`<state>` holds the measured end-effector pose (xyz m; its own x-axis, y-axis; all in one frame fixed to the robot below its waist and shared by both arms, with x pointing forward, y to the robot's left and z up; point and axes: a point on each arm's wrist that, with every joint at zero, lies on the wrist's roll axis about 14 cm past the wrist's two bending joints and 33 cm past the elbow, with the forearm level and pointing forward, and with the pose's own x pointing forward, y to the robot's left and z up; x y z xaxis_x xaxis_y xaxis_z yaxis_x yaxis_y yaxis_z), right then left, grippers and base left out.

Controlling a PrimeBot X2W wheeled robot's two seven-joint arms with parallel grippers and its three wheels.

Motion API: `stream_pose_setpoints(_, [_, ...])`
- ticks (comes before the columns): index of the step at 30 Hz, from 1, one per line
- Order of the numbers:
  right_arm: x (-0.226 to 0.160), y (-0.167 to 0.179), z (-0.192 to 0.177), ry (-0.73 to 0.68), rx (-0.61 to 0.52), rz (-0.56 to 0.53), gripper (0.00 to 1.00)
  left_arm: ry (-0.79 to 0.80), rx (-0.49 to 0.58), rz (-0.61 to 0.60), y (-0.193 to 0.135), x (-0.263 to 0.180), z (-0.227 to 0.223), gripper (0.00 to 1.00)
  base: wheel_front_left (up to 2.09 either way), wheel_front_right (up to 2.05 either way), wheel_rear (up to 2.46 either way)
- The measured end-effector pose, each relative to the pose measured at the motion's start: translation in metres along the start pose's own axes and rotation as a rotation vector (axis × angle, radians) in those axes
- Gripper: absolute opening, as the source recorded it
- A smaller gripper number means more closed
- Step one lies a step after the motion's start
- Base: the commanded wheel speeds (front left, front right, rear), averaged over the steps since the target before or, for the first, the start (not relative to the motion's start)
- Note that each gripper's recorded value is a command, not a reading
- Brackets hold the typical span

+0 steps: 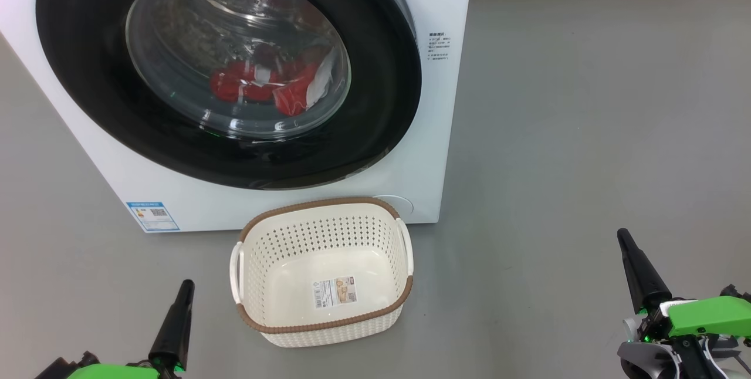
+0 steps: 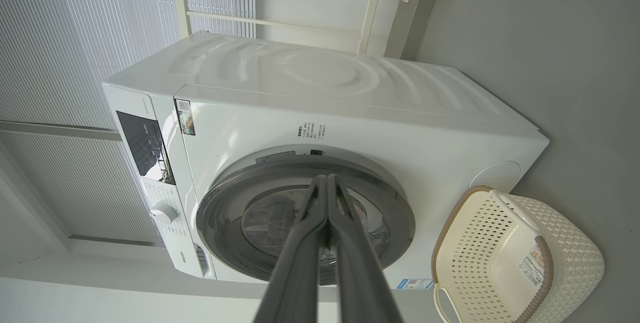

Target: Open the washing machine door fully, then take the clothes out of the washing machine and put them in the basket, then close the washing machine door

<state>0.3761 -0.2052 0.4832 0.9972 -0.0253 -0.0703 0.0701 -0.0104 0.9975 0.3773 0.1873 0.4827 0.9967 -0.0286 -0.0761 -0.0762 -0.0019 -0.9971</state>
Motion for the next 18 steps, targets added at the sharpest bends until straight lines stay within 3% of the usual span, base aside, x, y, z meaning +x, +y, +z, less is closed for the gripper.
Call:
stream_pose_setpoints(3, [0.000, 0.000, 0.000, 0.000, 0.000, 0.000, 0.00, 0.000, 0.000, 0.000, 0.000, 0.000, 0.000, 0.00, 0.00, 0.00, 0.00])
stream_pose_setpoints(4, [0.000, -0.001, 0.000, 0.000, 0.001, -0.003, 1.00, 0.000, 0.000, 0.003, 0.001, 0.000, 0.000, 1.00, 0.00, 0.00, 0.00])
stream_pose_setpoints(11, [-0.021, -0.048, -0.009, 0.006, 0.031, -0.141, 1.00, 0.009, -0.026, 0.123, 0.042, -0.017, -0.009, 1.00, 0.00, 0.00, 0.00])
stream_pose_setpoints(18, [-0.020, -0.046, -0.009, -0.003, 0.021, -0.136, 1.00, 0.004, -0.009, 0.120, 0.040, -0.015, -0.011, 1.00, 0.00, 0.00, 0.00])
